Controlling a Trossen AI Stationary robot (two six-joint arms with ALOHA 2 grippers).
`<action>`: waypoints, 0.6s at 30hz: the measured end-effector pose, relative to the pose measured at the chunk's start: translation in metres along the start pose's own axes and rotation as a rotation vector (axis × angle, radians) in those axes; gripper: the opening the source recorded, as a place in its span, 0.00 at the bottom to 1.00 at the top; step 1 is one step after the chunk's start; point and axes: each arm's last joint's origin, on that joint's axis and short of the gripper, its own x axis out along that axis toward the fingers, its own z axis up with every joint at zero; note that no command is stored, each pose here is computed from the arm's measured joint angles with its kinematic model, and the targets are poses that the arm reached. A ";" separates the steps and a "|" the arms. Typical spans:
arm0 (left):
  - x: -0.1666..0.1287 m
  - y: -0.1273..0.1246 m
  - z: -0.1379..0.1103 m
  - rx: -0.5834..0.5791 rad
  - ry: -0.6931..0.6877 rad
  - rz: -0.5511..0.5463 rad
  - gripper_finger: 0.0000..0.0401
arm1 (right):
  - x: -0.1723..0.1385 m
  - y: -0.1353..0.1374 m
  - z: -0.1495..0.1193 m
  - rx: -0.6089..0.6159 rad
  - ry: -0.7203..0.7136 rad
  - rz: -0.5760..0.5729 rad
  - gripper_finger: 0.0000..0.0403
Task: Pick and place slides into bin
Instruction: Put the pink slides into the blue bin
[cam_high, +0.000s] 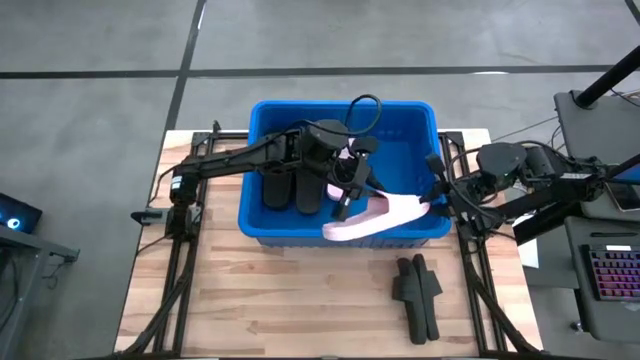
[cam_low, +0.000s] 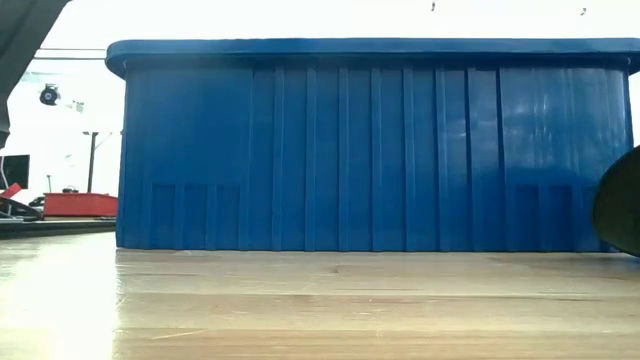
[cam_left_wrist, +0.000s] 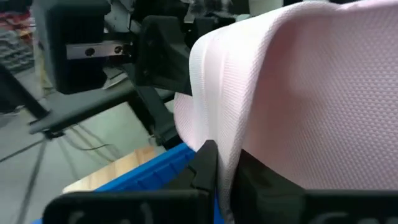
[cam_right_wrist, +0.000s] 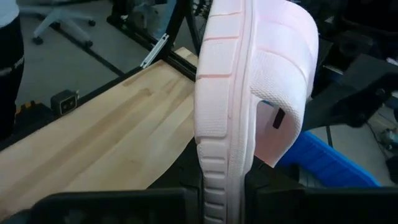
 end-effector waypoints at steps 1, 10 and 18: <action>-0.002 0.000 0.001 0.009 0.006 0.020 0.01 | 0.000 -0.001 0.001 0.022 -0.002 -0.016 0.10; -0.034 0.006 0.006 0.053 0.211 0.315 0.00 | -0.006 -0.010 -0.001 0.319 0.074 -0.349 0.32; -0.044 0.010 0.004 0.092 0.371 0.557 0.00 | -0.014 -0.015 -0.002 0.424 0.108 -0.566 0.39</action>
